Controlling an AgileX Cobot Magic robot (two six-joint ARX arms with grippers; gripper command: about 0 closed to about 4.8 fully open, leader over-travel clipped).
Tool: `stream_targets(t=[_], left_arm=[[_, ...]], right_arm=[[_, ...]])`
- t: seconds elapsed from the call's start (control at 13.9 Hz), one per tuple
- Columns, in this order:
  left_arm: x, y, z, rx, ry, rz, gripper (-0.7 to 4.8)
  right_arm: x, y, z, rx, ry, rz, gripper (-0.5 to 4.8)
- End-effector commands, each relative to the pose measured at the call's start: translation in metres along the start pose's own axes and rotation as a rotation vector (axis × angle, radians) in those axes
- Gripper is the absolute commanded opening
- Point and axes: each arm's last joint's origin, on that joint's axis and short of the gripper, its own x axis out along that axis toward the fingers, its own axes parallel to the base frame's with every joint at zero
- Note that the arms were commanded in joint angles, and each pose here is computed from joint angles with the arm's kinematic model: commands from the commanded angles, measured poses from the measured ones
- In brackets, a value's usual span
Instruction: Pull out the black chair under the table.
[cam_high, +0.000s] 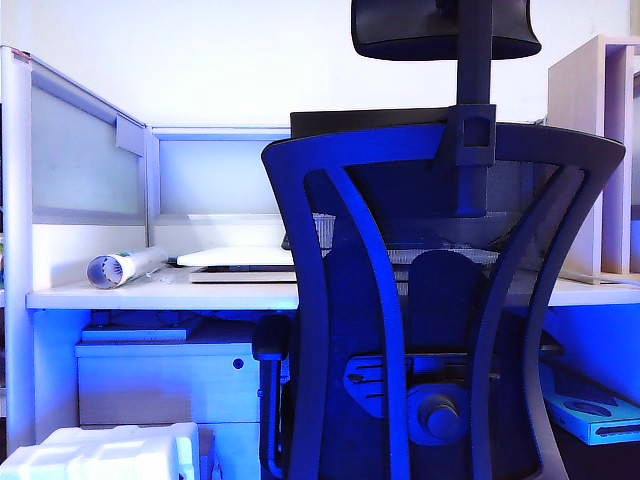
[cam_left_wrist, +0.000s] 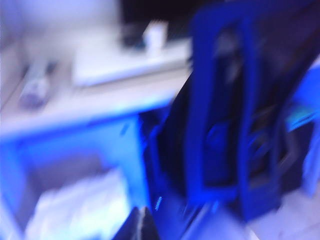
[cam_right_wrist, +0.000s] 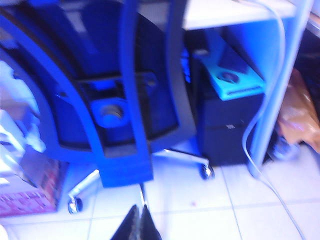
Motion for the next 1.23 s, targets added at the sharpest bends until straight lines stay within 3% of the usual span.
stream_targets(t=[0.07, 0.22, 0.43, 0.65, 0.72, 0.87, 0.94, 1.01, 1.16, 1.23], left_arm=[[-0.001, -0.002, 0.016, -0.021, -0.164, -0.104, -0.05], [-0.004, -0.003, 0.026, -0.063, -0.259, -0.161, -0.05], [-0.007, -0.005, 0.035, -0.079, -0.344, -0.219, -0.05], [-0.007, -0.005, 0.035, -0.092, -0.345, -0.222, -0.05], [-0.007, -0.005, 0.035, -0.092, -0.345, -0.222, -0.05], [-0.007, -0.005, 0.035, -0.092, -0.345, -0.222, -0.05], [-0.007, -0.005, 0.035, -0.092, -0.344, -0.223, -0.05], [-0.007, -0.005, 0.035, -0.093, -0.345, -0.222, -0.05], [-0.007, -0.005, 0.035, -0.092, -0.345, -0.223, -0.05], [-0.007, -0.005, 0.035, -0.092, -0.345, -0.223, -0.05]], right_arm=[[0.000, 0.001, 0.004, -0.003, -0.033, 0.037, -0.05], [-0.001, 0.003, 0.006, 0.000, -0.050, 0.101, -0.05], [-0.005, 0.009, 0.025, 0.080, -0.222, 0.278, 0.10], [-0.012, 0.012, 0.043, 0.173, -0.370, 0.333, 1.40], [-0.019, 0.013, 0.054, 0.207, -0.392, 0.356, 2.20], [-0.028, 0.016, 0.070, 0.199, -0.437, 0.371, 2.73], [-0.035, 0.018, 0.089, 0.190, -0.468, 0.372, 3.86], [-0.036, 0.019, 0.102, 0.189, -0.468, 0.373, 4.36], [-0.031, 0.021, 0.131, 0.180, -0.495, 0.387, 4.38], [-0.024, 0.022, 0.147, 0.175, -0.504, 0.396, 4.70]])
